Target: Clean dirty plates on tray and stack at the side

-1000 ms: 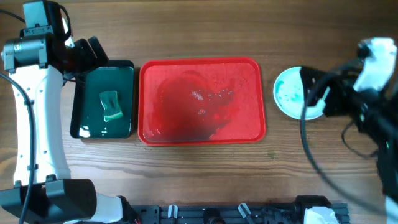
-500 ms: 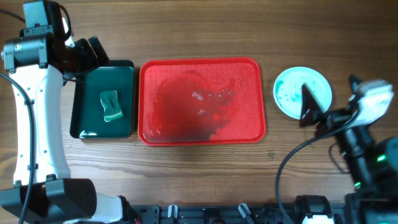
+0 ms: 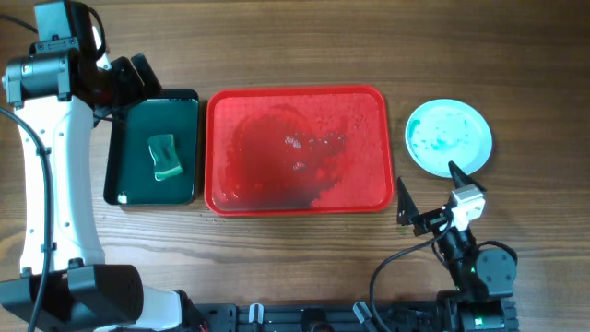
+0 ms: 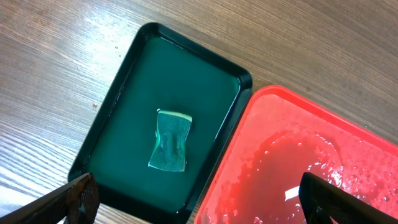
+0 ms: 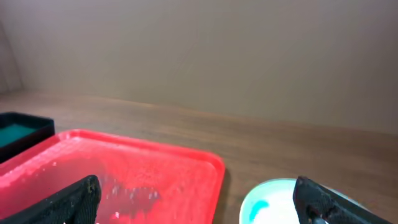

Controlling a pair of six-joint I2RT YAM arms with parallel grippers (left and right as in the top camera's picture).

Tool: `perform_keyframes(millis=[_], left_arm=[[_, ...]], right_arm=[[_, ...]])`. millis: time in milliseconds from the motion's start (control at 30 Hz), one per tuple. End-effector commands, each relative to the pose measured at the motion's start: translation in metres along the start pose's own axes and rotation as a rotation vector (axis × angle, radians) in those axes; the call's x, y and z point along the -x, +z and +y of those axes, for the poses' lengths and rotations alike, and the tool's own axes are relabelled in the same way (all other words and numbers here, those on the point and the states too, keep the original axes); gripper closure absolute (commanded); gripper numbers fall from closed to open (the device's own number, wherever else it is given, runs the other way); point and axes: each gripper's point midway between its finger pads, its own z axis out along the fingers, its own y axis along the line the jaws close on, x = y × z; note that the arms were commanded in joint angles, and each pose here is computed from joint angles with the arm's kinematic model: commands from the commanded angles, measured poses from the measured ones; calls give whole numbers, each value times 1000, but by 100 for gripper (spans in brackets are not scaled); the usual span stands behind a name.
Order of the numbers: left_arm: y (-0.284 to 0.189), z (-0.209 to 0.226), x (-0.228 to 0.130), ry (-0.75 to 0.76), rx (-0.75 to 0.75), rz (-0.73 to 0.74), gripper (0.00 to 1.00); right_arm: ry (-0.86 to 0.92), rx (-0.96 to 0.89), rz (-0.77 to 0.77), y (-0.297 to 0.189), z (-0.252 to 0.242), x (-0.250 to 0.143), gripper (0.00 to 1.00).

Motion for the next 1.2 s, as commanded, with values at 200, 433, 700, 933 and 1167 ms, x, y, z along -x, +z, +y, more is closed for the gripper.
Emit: perform_keyframes(millis=[200, 433, 700, 933, 1167], left_arm=[[-1, -1, 1, -18, -9, 0, 0], [-1, -1, 1, -18, -9, 0, 0], [-48, -59, 16, 52, -204, -371, 0], [-38, -30, -91, 73, -432, -731, 0], [1, 4, -149, 45, -497, -940, 0]], right_arm=[[112, -6, 24, 2, -1, -6, 0], [112, -6, 24, 2, -1, -6, 0], [112, -5, 24, 2, -1, -6, 0], [112, -6, 24, 2, -1, -6, 0], [112, -5, 24, 2, -1, -6, 0]])
